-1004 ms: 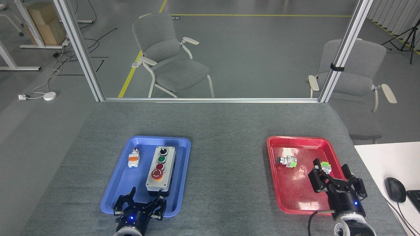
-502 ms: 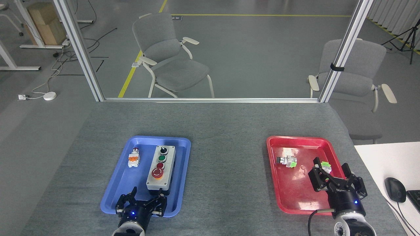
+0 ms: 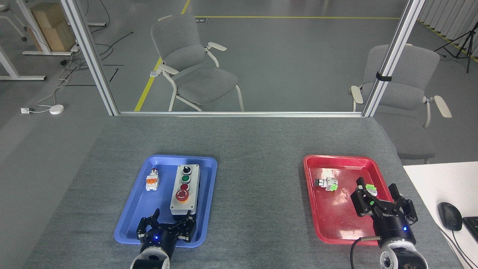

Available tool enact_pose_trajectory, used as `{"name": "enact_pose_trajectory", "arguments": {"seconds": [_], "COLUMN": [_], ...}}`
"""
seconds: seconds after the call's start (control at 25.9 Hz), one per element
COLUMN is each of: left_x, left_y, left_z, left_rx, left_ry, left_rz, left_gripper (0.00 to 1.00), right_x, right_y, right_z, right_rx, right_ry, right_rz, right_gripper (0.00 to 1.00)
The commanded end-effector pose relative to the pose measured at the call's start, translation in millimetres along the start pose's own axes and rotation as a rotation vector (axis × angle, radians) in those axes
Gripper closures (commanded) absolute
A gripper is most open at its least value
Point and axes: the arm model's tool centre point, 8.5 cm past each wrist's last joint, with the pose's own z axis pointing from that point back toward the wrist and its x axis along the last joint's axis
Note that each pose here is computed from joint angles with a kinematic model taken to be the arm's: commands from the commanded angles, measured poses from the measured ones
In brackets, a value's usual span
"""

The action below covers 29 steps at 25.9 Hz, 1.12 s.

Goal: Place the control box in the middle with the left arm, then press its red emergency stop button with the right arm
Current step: 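Lower the left gripper and grasp the near end of the control box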

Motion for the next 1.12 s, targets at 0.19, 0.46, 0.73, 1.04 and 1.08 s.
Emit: {"name": "enact_pose_trajectory", "arguments": {"seconds": [0.19,0.46,0.73,1.04,1.08], "left_x": [7,19,36,35,33], "left_y": [-2,6,2,1,3], "left_z": [3,9,5,-18,-22], "left_rx": [0.0,0.032,0.011,-0.033,-0.035], "left_ry": [-0.044,-0.085,-0.099,-0.067,-0.064], "left_rz": [-0.002,-0.009,0.0,-0.008,-0.013], "left_gripper": [0.04,0.03,0.03,0.03,0.03], "right_x": [-3,-4,-2,-1,-1], "right_y": [-1.1,-0.2,-5.7,-3.7,-2.2], "right_z": [-4,-4,-9,-7,-6], "right_rx": [-0.003,0.001,-0.014,-0.012,-0.009], "right_ry": [0.005,0.005,0.002,0.0,0.001], "right_rz": [-0.006,-0.005,-0.011,-0.012,-0.013], "right_gripper": [0.02,0.02,0.02,0.02,0.02]}}
